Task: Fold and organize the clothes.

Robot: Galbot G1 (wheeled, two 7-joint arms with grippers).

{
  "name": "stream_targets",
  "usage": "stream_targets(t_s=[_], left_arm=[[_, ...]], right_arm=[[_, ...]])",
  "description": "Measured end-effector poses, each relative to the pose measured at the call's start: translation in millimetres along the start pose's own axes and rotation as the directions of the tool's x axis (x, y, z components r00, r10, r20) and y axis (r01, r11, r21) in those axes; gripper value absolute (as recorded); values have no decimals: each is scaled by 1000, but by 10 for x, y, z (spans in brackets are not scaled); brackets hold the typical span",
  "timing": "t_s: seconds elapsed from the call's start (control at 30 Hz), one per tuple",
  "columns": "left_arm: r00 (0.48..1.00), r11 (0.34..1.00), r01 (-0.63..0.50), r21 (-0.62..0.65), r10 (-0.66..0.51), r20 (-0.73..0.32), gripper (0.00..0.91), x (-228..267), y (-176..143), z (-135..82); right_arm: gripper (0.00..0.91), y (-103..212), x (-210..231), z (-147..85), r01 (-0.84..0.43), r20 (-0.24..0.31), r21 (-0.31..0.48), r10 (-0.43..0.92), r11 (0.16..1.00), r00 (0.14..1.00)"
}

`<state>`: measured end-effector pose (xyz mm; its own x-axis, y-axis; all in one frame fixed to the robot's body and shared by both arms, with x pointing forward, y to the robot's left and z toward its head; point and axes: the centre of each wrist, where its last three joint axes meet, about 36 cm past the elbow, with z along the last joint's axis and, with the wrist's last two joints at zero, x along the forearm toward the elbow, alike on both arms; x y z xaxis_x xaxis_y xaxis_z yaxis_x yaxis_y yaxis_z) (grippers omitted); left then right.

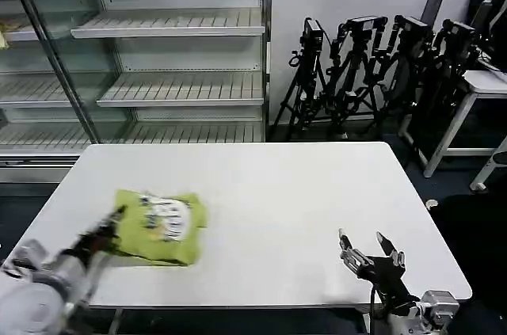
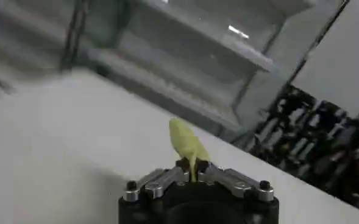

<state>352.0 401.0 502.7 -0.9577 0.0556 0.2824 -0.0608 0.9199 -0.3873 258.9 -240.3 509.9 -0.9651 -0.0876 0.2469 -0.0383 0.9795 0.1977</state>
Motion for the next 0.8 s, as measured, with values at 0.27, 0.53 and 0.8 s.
stream_targets(t_s=[0.27,0.53,0.8], left_arm=[[990,930,55,-363,-5,139,40,284,-100,-585],[995,810,44,-585,17,99,40,61,-349,-51],[996,745,-90,-661,79,-47,40,-288,-782,915]], right_arm=[[907,26,-90,45,25,4,-12,-25,1000,1000],[907,1,-115,128,19,-4,2,-19,1000,1000],[907,-43,-85,199,-5,-9,19,5,1000,1000]])
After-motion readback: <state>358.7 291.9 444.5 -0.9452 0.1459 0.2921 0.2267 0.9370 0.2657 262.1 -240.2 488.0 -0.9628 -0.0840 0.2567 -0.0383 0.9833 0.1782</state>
